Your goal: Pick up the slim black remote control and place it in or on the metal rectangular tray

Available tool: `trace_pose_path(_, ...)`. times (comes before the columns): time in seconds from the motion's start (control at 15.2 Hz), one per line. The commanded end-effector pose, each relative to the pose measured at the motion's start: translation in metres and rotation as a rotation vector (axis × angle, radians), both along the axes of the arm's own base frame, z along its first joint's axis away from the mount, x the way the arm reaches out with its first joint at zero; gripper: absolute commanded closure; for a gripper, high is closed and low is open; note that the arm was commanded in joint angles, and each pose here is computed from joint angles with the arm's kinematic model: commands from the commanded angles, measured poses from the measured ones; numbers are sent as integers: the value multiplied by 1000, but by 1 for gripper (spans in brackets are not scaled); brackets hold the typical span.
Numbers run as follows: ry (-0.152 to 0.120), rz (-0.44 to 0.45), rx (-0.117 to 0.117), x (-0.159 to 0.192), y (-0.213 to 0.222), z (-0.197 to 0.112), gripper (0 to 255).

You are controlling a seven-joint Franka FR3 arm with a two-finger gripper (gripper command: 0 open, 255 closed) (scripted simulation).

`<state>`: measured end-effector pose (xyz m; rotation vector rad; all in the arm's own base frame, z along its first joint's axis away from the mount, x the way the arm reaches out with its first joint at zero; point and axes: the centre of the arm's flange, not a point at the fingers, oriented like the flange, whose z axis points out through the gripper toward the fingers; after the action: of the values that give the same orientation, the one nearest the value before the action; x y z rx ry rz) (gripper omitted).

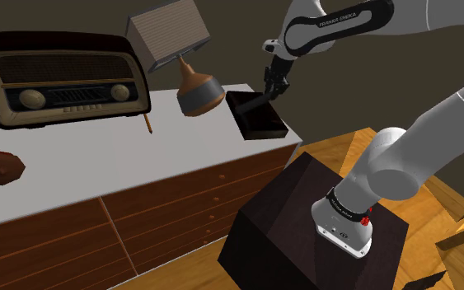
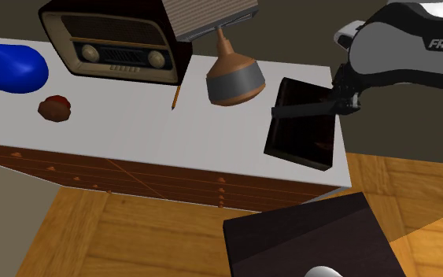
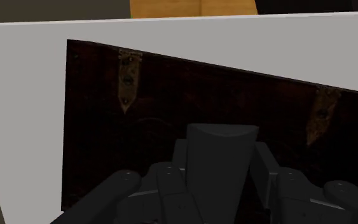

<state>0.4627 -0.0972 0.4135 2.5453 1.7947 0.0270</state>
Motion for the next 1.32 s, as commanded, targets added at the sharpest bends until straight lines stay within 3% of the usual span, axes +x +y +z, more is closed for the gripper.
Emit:
trace_pose_path(0.0,0,1,0,3,-37,0,255)
trace_pose_path(0.73,0,1,0,3,-37,-58,255)
trace_pose_path(1.25,0,1,0,3,-37,-58,255)
